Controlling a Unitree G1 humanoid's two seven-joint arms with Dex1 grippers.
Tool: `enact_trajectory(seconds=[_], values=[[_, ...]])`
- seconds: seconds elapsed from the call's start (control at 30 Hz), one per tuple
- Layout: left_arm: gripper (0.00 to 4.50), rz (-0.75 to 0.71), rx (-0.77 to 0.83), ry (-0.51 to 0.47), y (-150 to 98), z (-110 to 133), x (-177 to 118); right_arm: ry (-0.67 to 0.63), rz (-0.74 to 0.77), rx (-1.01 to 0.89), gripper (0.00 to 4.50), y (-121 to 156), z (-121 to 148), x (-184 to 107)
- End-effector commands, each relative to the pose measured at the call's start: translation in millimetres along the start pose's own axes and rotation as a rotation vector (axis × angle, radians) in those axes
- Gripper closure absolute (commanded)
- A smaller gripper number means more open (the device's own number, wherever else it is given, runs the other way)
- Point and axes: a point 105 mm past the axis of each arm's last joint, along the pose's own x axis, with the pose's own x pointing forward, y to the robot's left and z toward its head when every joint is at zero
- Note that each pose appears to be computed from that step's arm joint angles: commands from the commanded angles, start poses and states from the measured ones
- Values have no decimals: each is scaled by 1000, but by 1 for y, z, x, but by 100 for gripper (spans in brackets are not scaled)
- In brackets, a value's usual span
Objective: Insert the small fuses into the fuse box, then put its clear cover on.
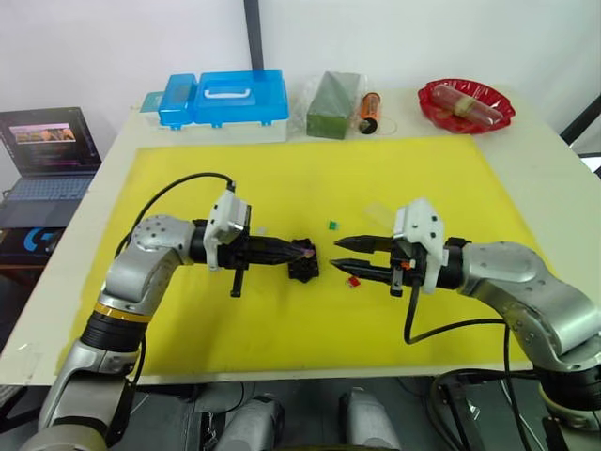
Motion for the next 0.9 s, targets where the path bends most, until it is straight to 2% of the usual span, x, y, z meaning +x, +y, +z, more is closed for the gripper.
enact_trajectory(seconds=[0.03, 0.2, 0.33, 0.9], values=[[450, -6, 70, -7, 4, 8, 1, -11, 15, -78, 303, 4, 9, 1], [450, -5, 84, -14, 4, 7, 2, -5, 28, -101, 303, 6, 8, 2], [450, -10, 99, -18, 3, 7, 3, -9, 22, -110, 380, 5, 9, 4], [450, -36, 148, -16, 0, 5, 7, -14, 20, -115, 380, 8, 9, 8]])
